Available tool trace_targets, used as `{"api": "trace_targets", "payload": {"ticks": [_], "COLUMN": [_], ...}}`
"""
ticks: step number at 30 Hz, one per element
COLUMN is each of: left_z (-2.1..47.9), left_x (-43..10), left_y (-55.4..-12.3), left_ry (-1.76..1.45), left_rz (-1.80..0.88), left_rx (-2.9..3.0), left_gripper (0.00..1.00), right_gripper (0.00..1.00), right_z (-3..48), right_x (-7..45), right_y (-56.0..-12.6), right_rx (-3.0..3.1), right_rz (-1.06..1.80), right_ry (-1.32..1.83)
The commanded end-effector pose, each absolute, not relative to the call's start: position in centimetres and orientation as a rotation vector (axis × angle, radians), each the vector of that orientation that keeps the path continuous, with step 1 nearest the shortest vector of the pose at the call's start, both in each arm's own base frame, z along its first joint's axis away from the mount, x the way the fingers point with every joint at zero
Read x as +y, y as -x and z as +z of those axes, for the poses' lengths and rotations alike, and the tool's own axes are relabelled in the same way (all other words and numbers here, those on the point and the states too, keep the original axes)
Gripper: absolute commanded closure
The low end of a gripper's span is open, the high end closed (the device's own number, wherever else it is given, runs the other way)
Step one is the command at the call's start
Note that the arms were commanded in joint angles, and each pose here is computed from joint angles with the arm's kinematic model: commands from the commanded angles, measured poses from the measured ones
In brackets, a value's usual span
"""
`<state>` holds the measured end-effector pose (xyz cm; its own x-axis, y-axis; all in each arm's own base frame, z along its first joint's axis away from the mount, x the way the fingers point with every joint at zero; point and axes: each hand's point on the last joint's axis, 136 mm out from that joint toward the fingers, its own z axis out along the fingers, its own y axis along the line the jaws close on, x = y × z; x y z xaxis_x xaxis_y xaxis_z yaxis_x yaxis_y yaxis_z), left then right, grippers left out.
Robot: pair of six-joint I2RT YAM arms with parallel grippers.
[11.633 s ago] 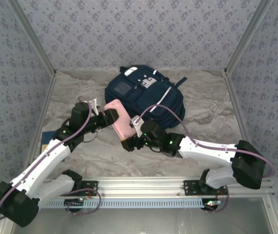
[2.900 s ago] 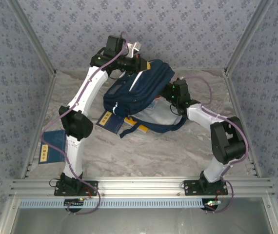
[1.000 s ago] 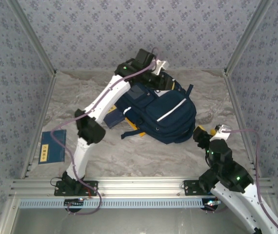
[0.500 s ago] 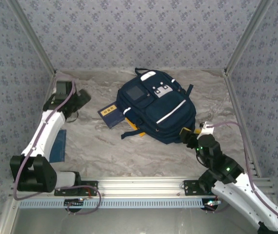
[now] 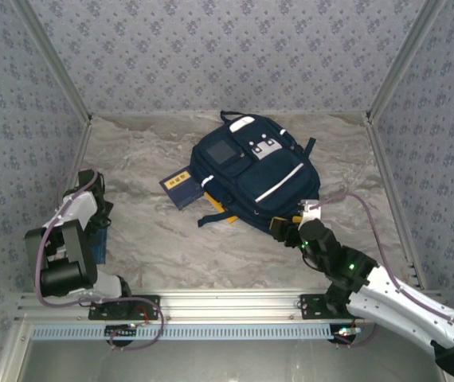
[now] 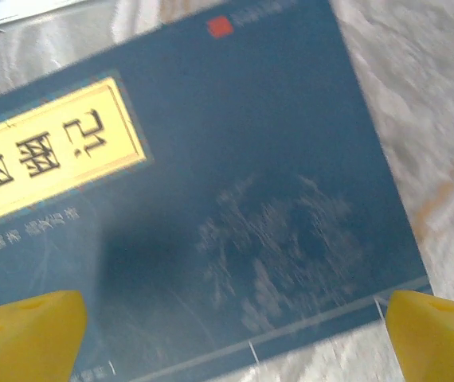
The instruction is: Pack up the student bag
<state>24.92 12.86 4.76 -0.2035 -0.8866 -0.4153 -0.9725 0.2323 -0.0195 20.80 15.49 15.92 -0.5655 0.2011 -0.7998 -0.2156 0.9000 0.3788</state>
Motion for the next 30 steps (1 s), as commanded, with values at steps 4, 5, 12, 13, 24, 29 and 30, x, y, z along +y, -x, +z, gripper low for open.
{"api": "trace_targets", "payload": {"ticks": [4, 5, 12, 13, 24, 29, 30], "left_z": [0.2, -0.3, -1.9, -1.6, 0.8, 0.7, 0.5], "left_x": [11.8, 11.3, 9.5, 9.4, 3.3, 0.0, -0.7], "left_y": [-26.3, -27.0, -26.9, -26.7, -28.6, -27.6, -27.3], "left_ry": [1.831, 1.819, 1.888, 1.896, 1.745, 1.645, 1.625], "left_rz": [0.122, 0.053, -0.077, -0.074, -0.304, -0.349, -0.359], "left_rx": [2.127, 2.127, 2.113, 2.1, 2.117, 2.202, 2.222], "left_gripper": [0.05, 0.06, 0.09, 0.09, 0.17, 0.17, 0.17], "right_gripper": [0.31, 0.31, 0.31, 0.31, 0.31, 0.31, 0.31], "right_z": [16.7, 16.7, 17.3, 17.4, 17.8, 17.4, 17.2], "right_x": [18.0, 18.2, 19.8, 20.1, 23.0, 23.6, 23.6], "right_y": [-20.6, -20.6, -20.6, -20.6, -20.7, -20.7, -20.8], "right_rx": [2.071, 2.074, 2.078, 2.078, 2.095, 2.114, 2.122], "right_rz": [0.659, 0.661, 0.679, 0.682, 0.691, 0.677, 0.669], "right_ry": [0.041, 0.049, 0.087, 0.096, 0.161, 0.173, 0.175]}}
